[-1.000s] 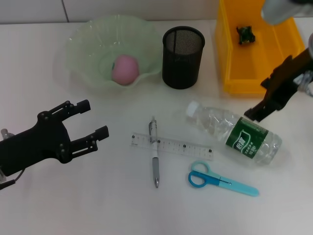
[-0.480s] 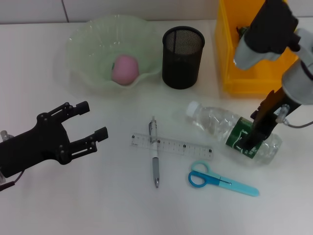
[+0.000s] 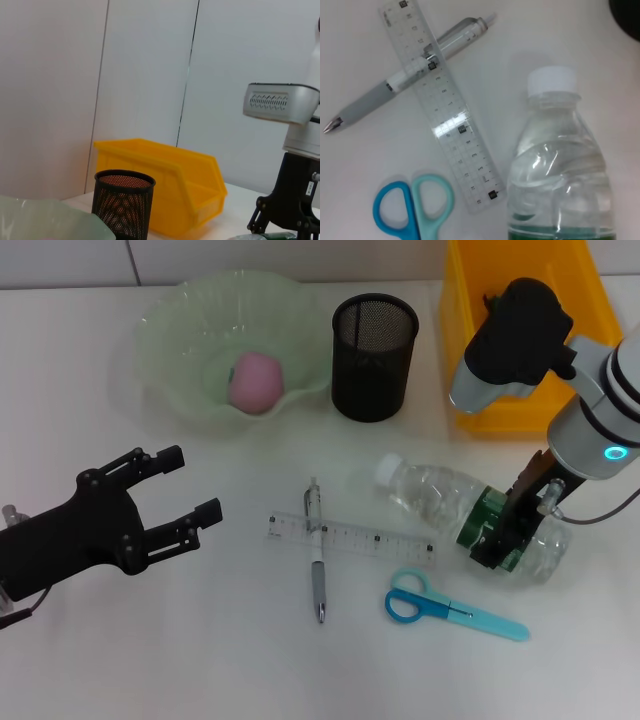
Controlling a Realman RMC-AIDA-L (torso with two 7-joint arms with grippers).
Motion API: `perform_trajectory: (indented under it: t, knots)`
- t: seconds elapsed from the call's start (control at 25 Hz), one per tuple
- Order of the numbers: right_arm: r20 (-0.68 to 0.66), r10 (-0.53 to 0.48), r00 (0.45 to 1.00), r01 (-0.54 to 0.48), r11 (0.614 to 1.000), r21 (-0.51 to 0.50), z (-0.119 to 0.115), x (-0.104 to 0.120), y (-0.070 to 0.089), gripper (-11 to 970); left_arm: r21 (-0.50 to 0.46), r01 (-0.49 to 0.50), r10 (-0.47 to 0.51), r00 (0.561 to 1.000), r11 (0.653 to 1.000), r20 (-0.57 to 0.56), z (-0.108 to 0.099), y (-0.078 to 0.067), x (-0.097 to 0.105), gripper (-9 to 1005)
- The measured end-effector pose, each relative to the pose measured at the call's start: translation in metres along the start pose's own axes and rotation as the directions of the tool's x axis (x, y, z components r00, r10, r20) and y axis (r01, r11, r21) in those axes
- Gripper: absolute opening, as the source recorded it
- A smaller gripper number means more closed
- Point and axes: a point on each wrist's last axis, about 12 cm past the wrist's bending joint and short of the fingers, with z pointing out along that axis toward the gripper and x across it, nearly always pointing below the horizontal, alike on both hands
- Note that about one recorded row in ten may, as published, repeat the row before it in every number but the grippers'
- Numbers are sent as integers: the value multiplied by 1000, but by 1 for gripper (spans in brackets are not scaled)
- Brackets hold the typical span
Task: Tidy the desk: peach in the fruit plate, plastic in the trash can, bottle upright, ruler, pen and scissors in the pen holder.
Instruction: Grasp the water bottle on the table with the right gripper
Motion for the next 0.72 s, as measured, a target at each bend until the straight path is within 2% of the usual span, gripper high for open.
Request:
perform_trajectory:
  t: [0.52,0.72]
  knots:
    - [-10,36,999,-37,999,-33,10,4,-2,806,0,-3,3,1000,1000,1,0,0,0,782]
    - [27,35,999,-34,999,-16,4,9,-1,787,3,-4,4,1000,1000,5,1,-1,-1,777]
